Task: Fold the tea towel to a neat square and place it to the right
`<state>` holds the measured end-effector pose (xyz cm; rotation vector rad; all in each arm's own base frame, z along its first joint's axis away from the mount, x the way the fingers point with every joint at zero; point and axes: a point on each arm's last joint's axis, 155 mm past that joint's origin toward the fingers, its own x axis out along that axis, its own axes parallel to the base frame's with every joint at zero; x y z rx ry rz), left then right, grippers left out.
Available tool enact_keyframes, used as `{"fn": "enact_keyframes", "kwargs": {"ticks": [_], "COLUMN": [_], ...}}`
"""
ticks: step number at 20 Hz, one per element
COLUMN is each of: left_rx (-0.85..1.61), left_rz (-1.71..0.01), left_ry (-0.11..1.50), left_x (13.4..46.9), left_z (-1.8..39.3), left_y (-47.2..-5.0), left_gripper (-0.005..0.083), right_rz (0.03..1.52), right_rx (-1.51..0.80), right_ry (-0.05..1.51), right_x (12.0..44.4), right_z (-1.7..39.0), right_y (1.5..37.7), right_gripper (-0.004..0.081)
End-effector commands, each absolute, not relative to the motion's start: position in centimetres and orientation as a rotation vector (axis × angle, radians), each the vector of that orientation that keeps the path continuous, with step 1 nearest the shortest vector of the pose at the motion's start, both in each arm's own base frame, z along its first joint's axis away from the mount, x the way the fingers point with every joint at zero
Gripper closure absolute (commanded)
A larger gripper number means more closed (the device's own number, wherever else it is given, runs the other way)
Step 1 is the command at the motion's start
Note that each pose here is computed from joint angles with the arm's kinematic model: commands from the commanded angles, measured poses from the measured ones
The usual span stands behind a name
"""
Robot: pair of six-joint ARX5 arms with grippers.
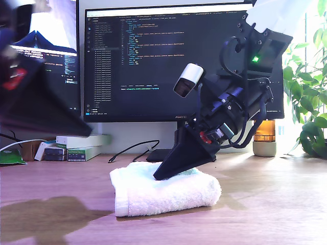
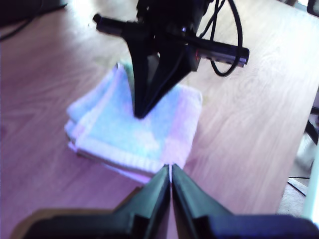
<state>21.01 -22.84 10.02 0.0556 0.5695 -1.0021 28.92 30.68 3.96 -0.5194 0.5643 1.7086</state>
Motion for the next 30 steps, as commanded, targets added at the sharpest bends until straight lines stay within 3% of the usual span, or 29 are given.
{"fn": "enact_keyframes", "kwargs": {"ticks": [1, 15, 20, 30], "left_rx": [0.052, 0.057, 0.061, 0.056], "left_rz": [-0.99, -0.933, -0.919, -0.91], "left_ry": [0.592, 0.63, 0.635, 0.644], "left_x": [20.4, 19.9, 20.0, 20.0], "left_z": [9.0, 8.1, 7.9, 7.7], "left_y": [-22.3, -20.9, -20.7, -20.6], "left_gripper": [0.0795, 0.0795, 0.0795, 0.0795], "right_rz": [1.737, 1.642, 1.442, 0.761], "right_rx": [-0.495, -0.678, -0.505, -0.252], "right_ry": [0.617, 0.731, 0.952, 1.3], "right_x": [27.9, 29.1, 30.5, 35.5], "right_z": [1.8, -1.6, -2.1, -4.4], "right_y": [30.4, 28.2, 26.8, 19.8], "right_gripper": [0.078, 0.078, 0.0781, 0.0781]}}
